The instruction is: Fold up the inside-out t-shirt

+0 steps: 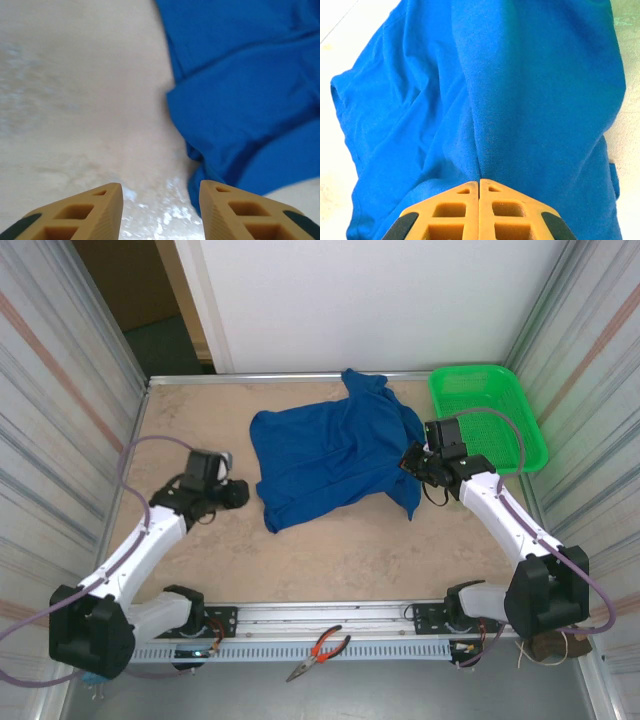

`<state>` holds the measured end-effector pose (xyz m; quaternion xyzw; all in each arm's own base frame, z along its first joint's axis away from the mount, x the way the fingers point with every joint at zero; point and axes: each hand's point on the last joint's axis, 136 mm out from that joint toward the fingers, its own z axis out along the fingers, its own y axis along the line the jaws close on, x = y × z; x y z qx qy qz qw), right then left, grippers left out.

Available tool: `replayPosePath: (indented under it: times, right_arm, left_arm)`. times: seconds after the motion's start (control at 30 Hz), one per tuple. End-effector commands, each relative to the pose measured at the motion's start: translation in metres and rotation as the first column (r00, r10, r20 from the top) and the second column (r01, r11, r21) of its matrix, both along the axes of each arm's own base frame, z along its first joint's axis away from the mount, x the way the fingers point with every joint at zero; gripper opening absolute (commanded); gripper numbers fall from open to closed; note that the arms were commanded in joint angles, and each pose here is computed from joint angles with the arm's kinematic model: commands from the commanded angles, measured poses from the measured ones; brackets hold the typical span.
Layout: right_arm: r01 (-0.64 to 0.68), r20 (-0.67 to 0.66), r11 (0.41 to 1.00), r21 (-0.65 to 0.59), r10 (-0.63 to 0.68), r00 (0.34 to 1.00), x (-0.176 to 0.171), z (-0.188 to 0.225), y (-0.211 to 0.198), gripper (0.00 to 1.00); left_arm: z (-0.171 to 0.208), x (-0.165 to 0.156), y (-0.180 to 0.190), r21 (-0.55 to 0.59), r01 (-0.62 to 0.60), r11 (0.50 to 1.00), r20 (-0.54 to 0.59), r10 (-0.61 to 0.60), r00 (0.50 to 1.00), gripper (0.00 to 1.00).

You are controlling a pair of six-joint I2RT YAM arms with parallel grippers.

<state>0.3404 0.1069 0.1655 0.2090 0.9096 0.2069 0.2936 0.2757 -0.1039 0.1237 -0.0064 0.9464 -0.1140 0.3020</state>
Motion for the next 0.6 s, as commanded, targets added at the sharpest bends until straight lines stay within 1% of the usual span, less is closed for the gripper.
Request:
replayPosePath:
  times: [0.0, 0.13, 0.2, 0.3, 0.33, 0.43, 0.57]
  right_arm:
    - [-0.018, 0.026, 1.000, -0.016, 0.018, 0.999, -0.003, 0.007, 0.001, 0.00]
    - [-0.019, 0.025, 1.000, -0.016, 0.019, 0.999, -0.002, 0.007, 0.001, 0.00]
    - [-0.022, 0.026, 1.000, -0.015, 0.022, 0.999, -0.001, 0.007, 0.003, 0.00]
    - [-0.023, 0.027, 1.000, -0.013, 0.023, 0.999, 0.001, 0.007, 0.004, 0.00]
    - [-0.023, 0.029, 1.000, -0.012, 0.023, 0.999, 0.001, 0.008, 0.004, 0.00]
    - [-0.021, 0.048, 1.000, -0.009, 0.022, 0.999, 0.004, 0.016, 0.003, 0.00]
    - [0.001, 0.085, 1.000, 0.003, -0.002, 0.996, 0.015, 0.032, -0.005, 0.00]
  left_arm:
    - [-0.012, -0.005, -0.012, 0.022, -0.065, 0.998, 0.069, 0.064, 0.996, 0.47]
    - [-0.030, -0.015, -0.036, 0.048, -0.108, 0.993, 0.099, 0.103, 0.990, 0.55]
    - [-0.034, -0.014, -0.051, 0.047, -0.119, 0.992, 0.112, 0.113, 0.987, 0.57]
    - [-0.038, -0.011, -0.066, 0.103, -0.147, 0.984, 0.126, 0.133, 0.983, 0.61]
    - [-0.042, -0.011, -0.067, 0.137, -0.167, 0.976, 0.119, 0.151, 0.981, 0.63]
    - [-0.059, -0.013, -0.057, 0.246, -0.241, 0.939, 0.054, 0.235, 0.970, 0.64]
    - [-0.076, -0.021, -0.044, 0.377, -0.258, 0.889, -0.008, 0.282, 0.959, 0.62]
